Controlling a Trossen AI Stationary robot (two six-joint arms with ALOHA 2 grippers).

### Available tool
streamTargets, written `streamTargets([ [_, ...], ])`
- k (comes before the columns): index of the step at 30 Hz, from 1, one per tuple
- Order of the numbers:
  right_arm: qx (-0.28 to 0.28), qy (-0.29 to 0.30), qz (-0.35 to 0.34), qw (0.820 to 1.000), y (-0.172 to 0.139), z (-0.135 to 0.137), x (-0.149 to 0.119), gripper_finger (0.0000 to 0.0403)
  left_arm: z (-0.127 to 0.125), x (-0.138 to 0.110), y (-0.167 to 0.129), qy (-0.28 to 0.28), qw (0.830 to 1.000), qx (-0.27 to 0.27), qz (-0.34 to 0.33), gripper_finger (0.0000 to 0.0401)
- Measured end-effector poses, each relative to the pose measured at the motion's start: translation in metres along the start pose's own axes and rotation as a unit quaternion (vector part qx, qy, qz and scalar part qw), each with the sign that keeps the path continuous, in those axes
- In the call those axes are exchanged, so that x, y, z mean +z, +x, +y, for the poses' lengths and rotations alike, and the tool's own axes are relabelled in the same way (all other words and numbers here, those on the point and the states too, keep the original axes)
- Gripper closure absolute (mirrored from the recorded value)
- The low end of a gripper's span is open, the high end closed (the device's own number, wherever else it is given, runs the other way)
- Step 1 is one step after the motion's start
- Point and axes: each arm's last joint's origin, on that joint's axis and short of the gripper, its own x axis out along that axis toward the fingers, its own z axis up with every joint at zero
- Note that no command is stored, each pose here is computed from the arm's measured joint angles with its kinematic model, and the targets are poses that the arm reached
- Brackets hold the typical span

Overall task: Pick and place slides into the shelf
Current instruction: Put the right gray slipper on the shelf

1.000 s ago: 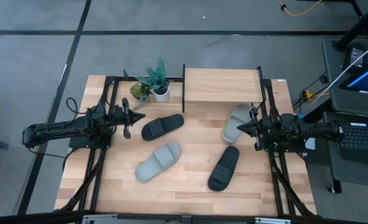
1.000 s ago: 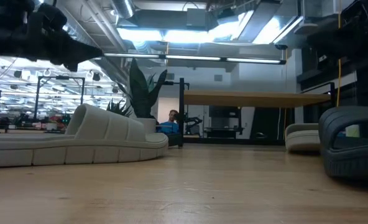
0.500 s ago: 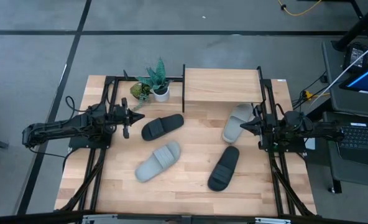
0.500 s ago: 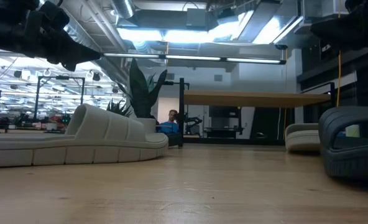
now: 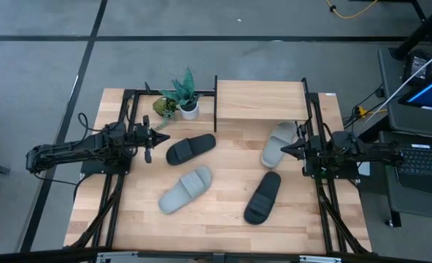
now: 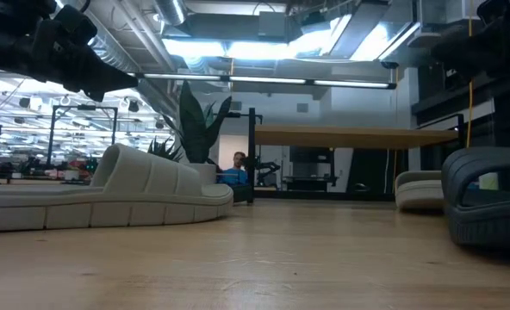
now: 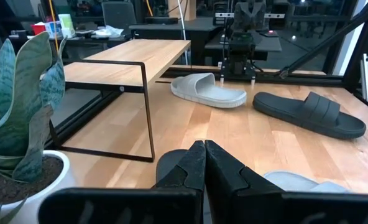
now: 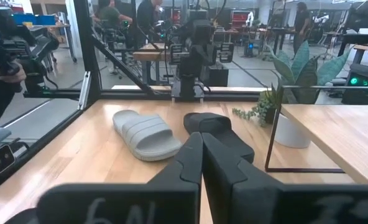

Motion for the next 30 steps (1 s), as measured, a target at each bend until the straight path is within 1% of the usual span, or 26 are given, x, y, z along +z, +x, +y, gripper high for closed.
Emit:
streamTargets([
  [20, 0.000, 0.001, 0.001, 1.000, 0.0000, 0.0000, -0.0002, 0.0391, 0.0002, 0.0001, 0.0000, 0.001, 1.000, 0.003, 0.000, 0.0401],
  [21, 0.000, 0.000, 0.001, 1.000, 0.0000, 0.0000, -0.0002, 0.0391, 0.0002, 0.0001, 0.0000, 0.004, 1.000, 0.003, 0.000, 0.0401],
  [25, 0.000, -0.002, 0.001, 1.000, 0.0000, 0.0000, -0.0001, 0.0391, 0.0003, 0.0002, 0.0000, 0.045, 0.999, 0.006, -0.001, 0.0401],
  [30, 0.000, -0.003, 0.001, 1.000, 0.0000, 0.0000, -0.0001, 0.0391, 0.0004, 0.0011, 0.0000, 0.059, 0.998, 0.007, -0.005, 0.0401],
])
